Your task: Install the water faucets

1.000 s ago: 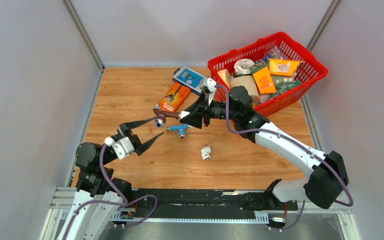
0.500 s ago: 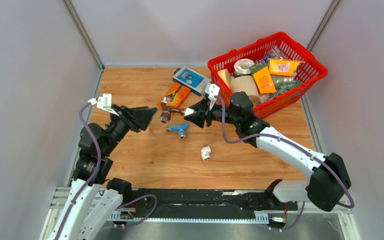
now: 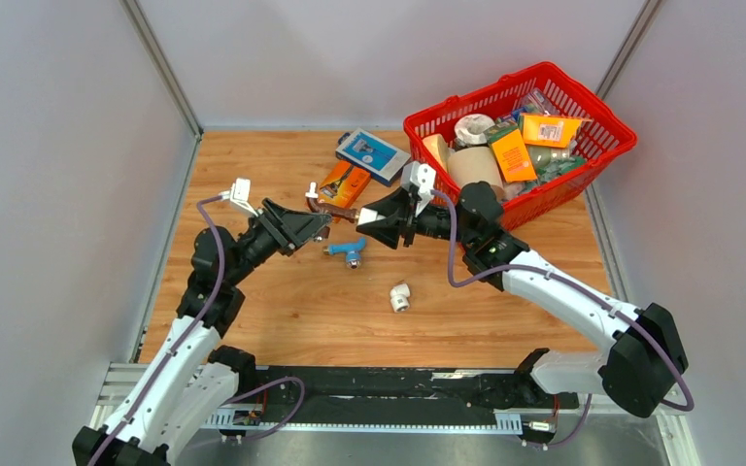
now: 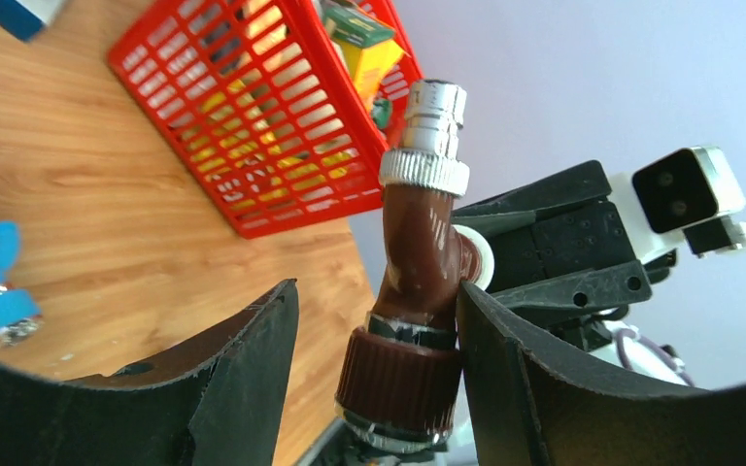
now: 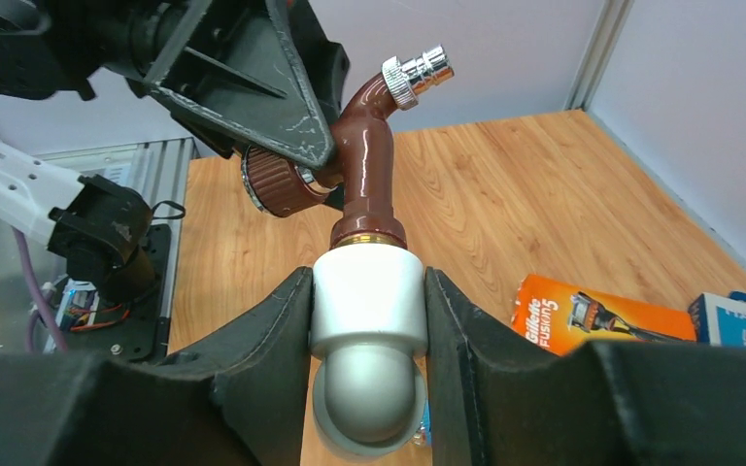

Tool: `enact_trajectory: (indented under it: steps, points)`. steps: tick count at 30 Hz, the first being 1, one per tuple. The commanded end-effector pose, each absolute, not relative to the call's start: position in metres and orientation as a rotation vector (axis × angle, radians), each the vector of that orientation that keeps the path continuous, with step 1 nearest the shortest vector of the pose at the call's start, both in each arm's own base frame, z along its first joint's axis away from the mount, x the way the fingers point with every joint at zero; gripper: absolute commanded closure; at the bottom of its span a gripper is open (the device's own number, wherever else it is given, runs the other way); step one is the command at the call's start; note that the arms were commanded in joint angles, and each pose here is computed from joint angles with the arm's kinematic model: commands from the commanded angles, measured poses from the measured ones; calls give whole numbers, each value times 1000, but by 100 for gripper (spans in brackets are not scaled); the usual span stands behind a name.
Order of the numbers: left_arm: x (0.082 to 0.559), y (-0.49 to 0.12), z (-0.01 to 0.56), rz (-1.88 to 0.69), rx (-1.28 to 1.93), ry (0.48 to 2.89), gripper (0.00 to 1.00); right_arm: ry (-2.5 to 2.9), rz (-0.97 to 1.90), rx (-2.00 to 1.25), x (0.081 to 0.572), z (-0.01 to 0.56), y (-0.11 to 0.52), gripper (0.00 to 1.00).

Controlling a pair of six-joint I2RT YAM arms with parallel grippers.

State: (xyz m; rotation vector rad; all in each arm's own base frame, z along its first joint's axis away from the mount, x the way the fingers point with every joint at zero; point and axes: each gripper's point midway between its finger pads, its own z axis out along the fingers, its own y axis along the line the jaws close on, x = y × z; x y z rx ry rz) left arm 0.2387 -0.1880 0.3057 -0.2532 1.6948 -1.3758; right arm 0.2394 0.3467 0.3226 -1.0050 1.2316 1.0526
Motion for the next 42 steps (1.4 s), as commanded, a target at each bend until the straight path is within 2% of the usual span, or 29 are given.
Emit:
enact_trajectory:
  steps: [1,4,6,7,8,11,14,15,22,25,26,31,32,33,38,42]
  points:
    - [226,-199,346,-1585,-191,1536,32,1082,1134,-997,221,359,346,100]
    - [227,-200,352,-1584,-147,1482,35,1071,1189,-1009,212,361,347,100]
    - [228,-199,358,-1568,-94,1413,43,1058,1229,-1015,205,364,347,100]
    - [228,-199,367,-1559,-50,1352,53,1057,1254,-1017,201,365,346,100]
    - [227,-199,366,-1552,-24,1327,57,1054,1274,-1022,198,366,347,100]
    - [218,-200,375,-1481,159,1163,83,1054,1339,-1033,187,371,345,100]
    - [200,-203,384,-1355,397,989,100,1081,1401,-1032,179,376,344,100]
    - [195,-204,382,-1328,453,958,100,1103,1419,-1033,178,375,345,100]
    - [153,-222,364,-995,1087,697,100,1295,1485,-988,193,361,346,100]
    - [152,-224,352,-930,1223,711,98,1308,1456,-996,201,352,347,100]
    - [157,-223,349,-883,1253,744,88,1309,1441,-999,203,350,347,100]
    - [165,-209,329,-672,1323,845,58,1281,1315,-997,216,350,345,100]
    - [160,-207,333,-648,1319,830,48,1275,1296,-996,218,350,344,100]
    - [161,-203,337,-612,1292,834,34,1266,1279,-1002,220,350,344,100]
    - [162,-193,353,-601,1125,892,34,1251,1156,-1004,236,345,342,100]
    - [164,-176,378,-635,872,963,33,1253,1068,-1015,246,337,341,100]
